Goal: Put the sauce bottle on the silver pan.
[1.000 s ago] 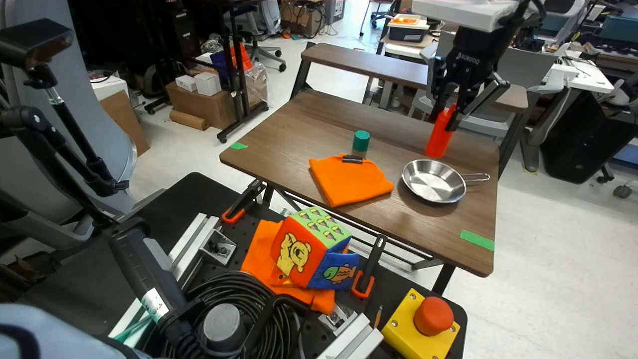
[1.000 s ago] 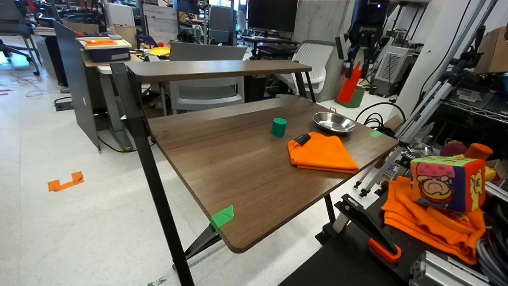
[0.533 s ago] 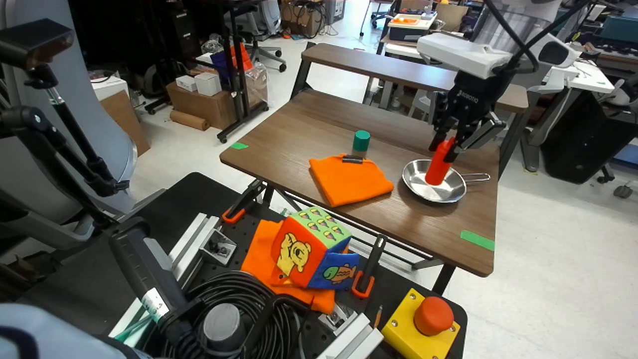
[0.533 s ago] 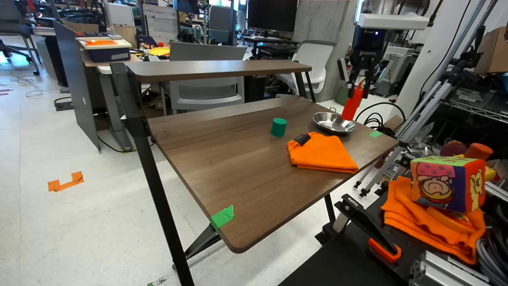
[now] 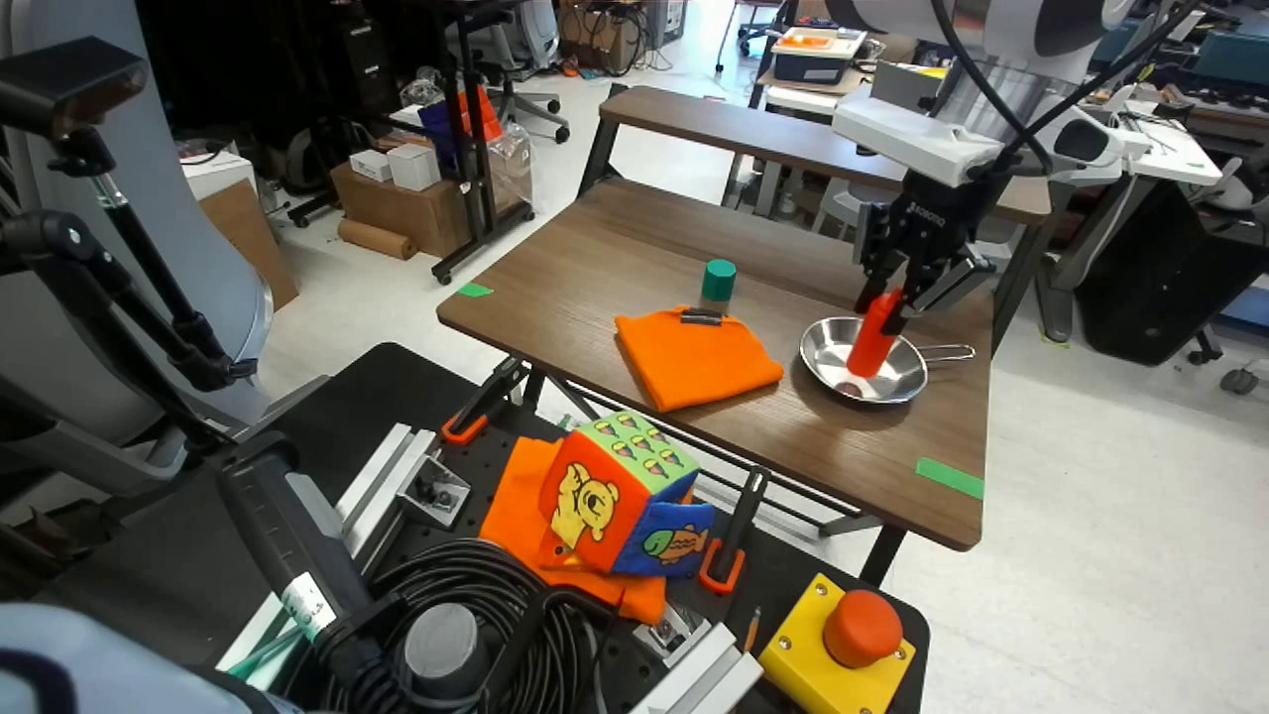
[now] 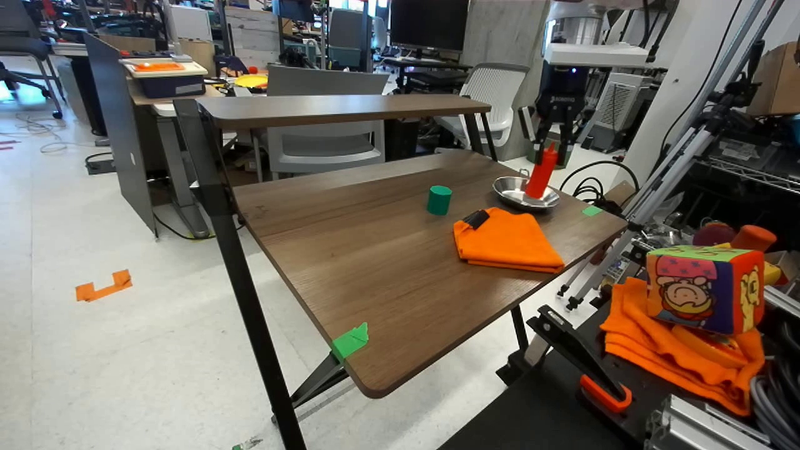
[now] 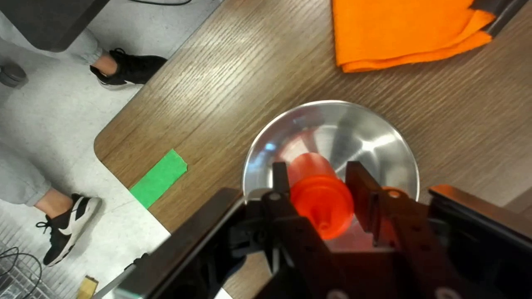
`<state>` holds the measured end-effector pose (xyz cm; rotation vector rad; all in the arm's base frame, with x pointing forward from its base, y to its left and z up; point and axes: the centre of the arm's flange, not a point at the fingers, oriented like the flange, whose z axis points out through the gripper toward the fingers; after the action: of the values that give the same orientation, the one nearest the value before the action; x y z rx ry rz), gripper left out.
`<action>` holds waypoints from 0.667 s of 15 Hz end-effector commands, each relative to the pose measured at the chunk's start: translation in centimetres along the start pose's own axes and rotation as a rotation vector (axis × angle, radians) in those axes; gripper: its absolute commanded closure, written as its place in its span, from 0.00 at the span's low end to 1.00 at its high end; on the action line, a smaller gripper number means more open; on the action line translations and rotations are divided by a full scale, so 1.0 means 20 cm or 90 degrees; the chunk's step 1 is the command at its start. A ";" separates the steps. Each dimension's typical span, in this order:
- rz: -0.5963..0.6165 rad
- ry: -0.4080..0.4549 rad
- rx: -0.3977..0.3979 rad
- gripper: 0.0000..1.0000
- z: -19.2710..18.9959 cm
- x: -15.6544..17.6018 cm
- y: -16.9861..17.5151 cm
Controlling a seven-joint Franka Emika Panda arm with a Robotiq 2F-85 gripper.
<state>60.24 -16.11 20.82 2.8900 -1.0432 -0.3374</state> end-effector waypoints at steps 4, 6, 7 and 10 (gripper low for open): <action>0.020 -0.006 0.009 0.86 0.02 0.14 -0.09; 0.024 -0.013 0.007 0.86 0.04 0.15 -0.10; 0.024 -0.021 0.009 0.36 0.05 0.14 -0.11; 0.022 -0.036 0.017 0.22 0.02 0.09 -0.12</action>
<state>62.51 -16.06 18.68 2.8817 -1.0772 -0.3705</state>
